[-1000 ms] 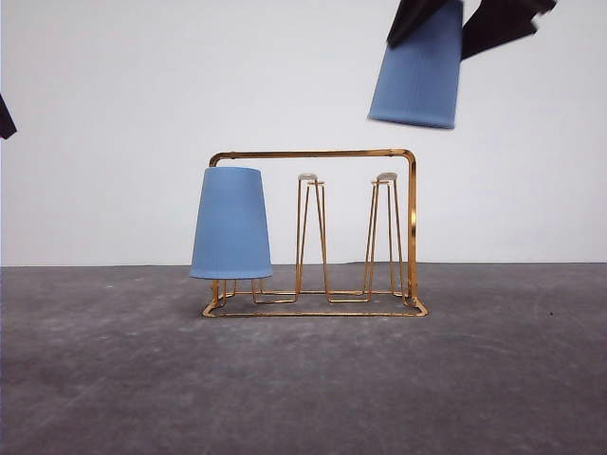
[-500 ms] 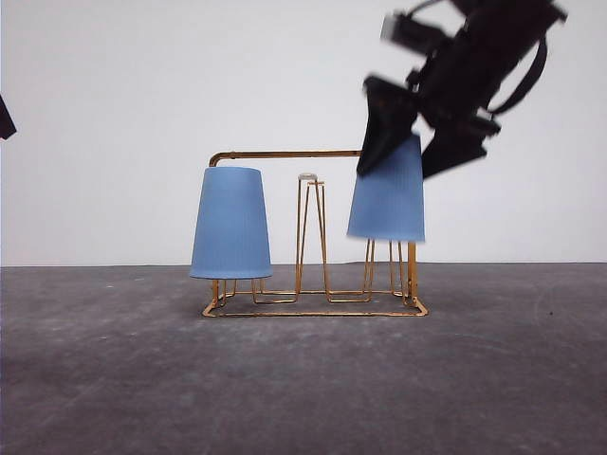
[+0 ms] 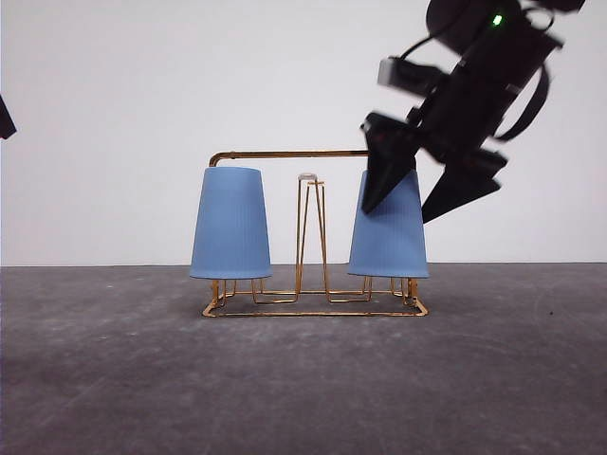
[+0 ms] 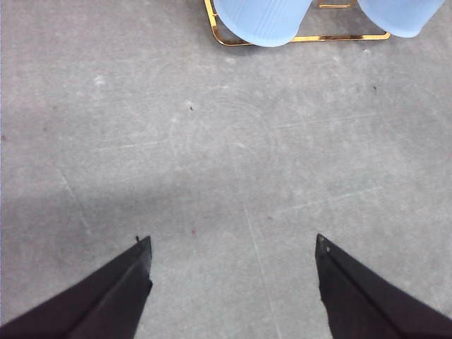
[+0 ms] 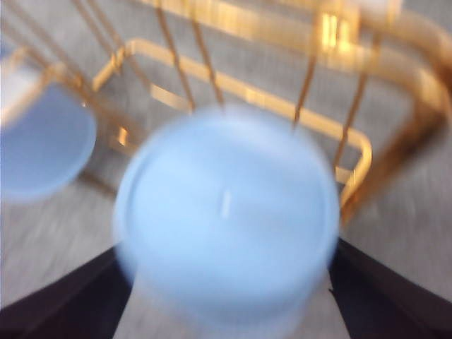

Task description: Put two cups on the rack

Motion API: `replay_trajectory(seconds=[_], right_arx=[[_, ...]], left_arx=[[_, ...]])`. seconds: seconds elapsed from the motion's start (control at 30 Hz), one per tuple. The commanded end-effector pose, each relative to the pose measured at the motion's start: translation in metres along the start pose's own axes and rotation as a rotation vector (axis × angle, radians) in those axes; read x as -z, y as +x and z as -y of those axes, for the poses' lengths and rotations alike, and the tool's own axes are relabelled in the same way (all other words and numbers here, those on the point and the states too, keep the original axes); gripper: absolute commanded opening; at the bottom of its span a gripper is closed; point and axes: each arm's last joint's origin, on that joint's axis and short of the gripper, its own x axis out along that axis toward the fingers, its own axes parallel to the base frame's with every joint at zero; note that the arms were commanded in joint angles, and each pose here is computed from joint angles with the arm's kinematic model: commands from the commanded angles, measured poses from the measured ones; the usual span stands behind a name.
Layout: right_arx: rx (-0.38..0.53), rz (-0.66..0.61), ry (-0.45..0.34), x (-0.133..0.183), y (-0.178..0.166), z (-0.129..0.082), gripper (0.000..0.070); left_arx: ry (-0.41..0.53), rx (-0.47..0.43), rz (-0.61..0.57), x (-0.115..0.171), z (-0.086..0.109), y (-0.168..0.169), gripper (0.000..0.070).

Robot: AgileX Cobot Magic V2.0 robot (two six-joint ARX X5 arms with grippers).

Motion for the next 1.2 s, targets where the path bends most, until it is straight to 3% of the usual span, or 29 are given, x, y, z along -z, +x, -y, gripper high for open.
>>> replay_trajectory(seconds=[0.0,0.27,0.43,0.57,0.8,1.0,1.03,1.07,1.1,1.13,1.17], right_arx=[[-0.005,0.029,-0.012,-0.012,-0.022,-0.006,0.0534],[-0.003,-0.074,-0.003,0.010,-0.093,-0.022,0.0533],[-0.004,-0.021,-0.015,0.044,-0.114,-0.026,0.0533],[-0.011,0.081,-0.014,0.078,-0.120,-0.027,0.0531],[-0.033,0.233,0.078,0.133,-0.112,-0.024,0.0531],[-0.041,0.258,0.101,0.151,-0.102,-0.021,0.0528],[-0.039,0.255,0.102,0.151,-0.102,-0.021,0.0430],[-0.035,0.252,0.103,0.152,-0.102,-0.021,0.0274],[-0.034,0.253,0.102,0.152,-0.102,-0.021,0.0063],[-0.032,0.254,0.102,0.152,-0.102,-0.020,0.0019],[-0.031,0.256,0.102,0.151,-0.102,-0.020,0.0042]], left_arx=[[-0.004,0.000,0.005,-0.002,0.001,0.000,0.0428],[-0.003,0.000,0.006,-0.002,0.001,0.000,0.0428],[-0.003,0.001,0.006,-0.002,0.001,0.000,0.0428],[0.005,0.001,0.009,-0.002,0.001,0.000,0.0428],[0.016,-0.001,0.013,-0.003,0.001,0.000,0.0428],[0.020,0.012,0.009,-0.002,0.001,-0.001,0.0432],[0.021,0.012,0.009,-0.002,0.001,-0.001,0.0349],[0.022,0.012,0.011,-0.002,0.001,0.000,0.0220],[0.021,0.012,0.015,-0.003,0.001,0.000,0.0064],[0.039,0.012,0.025,-0.004,0.002,0.000,0.0010],[0.065,0.012,0.037,-0.006,0.002,0.001,0.0000]])
